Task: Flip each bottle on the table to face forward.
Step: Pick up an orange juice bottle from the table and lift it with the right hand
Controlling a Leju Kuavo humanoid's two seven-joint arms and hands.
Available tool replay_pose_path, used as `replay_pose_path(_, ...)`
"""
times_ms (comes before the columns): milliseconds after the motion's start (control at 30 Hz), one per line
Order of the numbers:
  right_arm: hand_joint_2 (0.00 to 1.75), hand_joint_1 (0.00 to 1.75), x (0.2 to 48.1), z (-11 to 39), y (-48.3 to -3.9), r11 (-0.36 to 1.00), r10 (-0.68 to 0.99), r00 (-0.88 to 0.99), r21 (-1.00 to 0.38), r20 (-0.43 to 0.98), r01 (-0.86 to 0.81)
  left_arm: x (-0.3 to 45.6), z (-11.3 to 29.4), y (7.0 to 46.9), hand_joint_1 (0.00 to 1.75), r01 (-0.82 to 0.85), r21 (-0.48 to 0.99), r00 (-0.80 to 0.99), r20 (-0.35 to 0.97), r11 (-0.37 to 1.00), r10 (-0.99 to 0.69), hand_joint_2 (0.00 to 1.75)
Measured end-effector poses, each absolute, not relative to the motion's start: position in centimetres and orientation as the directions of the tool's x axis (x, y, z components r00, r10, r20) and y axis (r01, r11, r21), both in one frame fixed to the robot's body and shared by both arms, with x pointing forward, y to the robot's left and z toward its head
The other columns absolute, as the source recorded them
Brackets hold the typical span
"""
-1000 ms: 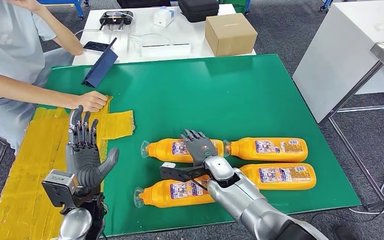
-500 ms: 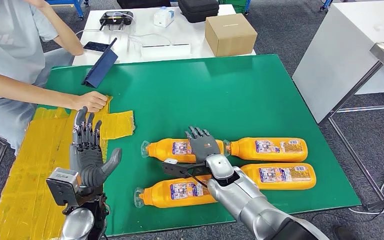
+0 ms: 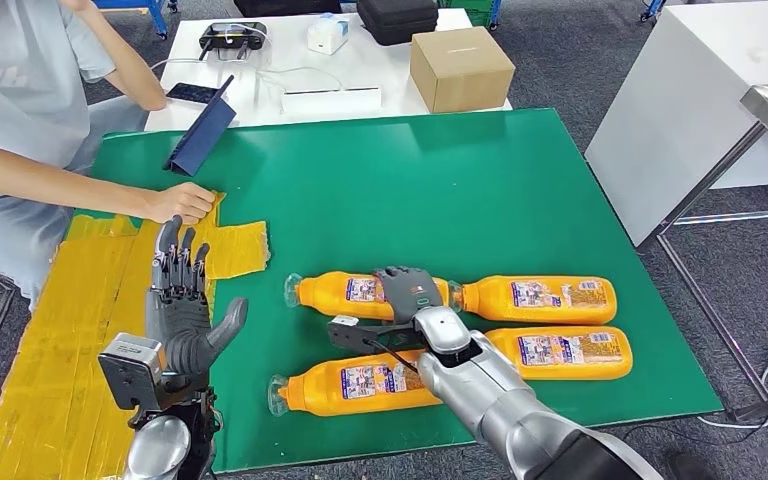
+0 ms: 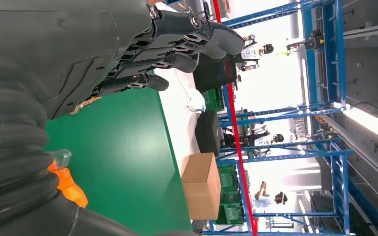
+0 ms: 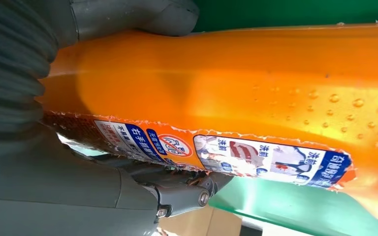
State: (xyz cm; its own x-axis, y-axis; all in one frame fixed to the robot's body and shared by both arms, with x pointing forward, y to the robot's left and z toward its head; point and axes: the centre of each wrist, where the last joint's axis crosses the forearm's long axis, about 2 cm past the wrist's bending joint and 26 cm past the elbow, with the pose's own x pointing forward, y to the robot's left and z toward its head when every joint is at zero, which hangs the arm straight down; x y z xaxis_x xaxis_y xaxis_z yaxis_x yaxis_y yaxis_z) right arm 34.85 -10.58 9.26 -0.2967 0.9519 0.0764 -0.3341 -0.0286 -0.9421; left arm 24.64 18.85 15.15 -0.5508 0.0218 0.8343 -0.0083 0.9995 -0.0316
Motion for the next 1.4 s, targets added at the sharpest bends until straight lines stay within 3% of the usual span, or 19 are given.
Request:
replay_pose_path(167,1.75,1.73,34.8,9.3,-10.7,0.064,0.947,-0.285,-0.959,0.146,-0.276,24.6,15.2,18.8,0.00,-0.008,-0.033,-0.551,0.834,0.999,0.023,1.75)
replay_pose_path(333,1.75,1.71,33.7,9.9,-10.4,0.308,0.899,-0.304,-0.949,0.315,-0.071,24.6,15.2,18.7,0.00,-0.004,-0.007,-0.557,0.830,1.000,0.004,1.75)
replay_pose_path(500,1.75,1.71,33.3,10.9,-10.5,0.403,0.869,-0.312,-0.915,0.384,-0.003,24.6,15.3,18.6,0.00,0.005,0.006,-0.559,0.829,1.000,-0.002,1.75)
replay_pose_path(700,1.75,1.73,31.8,12.2,-11.5,0.671,0.720,-0.406,-0.714,0.563,0.200,25.2,16.0,17.8,0.00,0.105,0.056,-0.546,0.838,0.993,0.011,1.75)
replay_pose_path(833,1.75,1.72,30.9,13.1,-12.6,0.763,0.639,-0.439,-0.593,0.631,0.258,25.9,16.5,17.3,0.00,0.172,0.065,-0.548,0.836,0.983,0.040,1.75)
replay_pose_path(1100,1.75,1.73,29.1,13.8,-13.3,0.906,0.420,-0.514,-0.383,0.748,0.183,27.2,17.1,16.4,0.00,0.296,0.024,-0.459,0.881,0.955,0.120,1.75)
replay_pose_path(1400,1.75,1.73,28.2,13.9,-12.1,0.933,0.330,-0.533,-0.356,0.779,0.057,28.4,16.7,15.7,0.00,0.364,-0.005,-0.385,0.910,0.932,0.155,1.75)
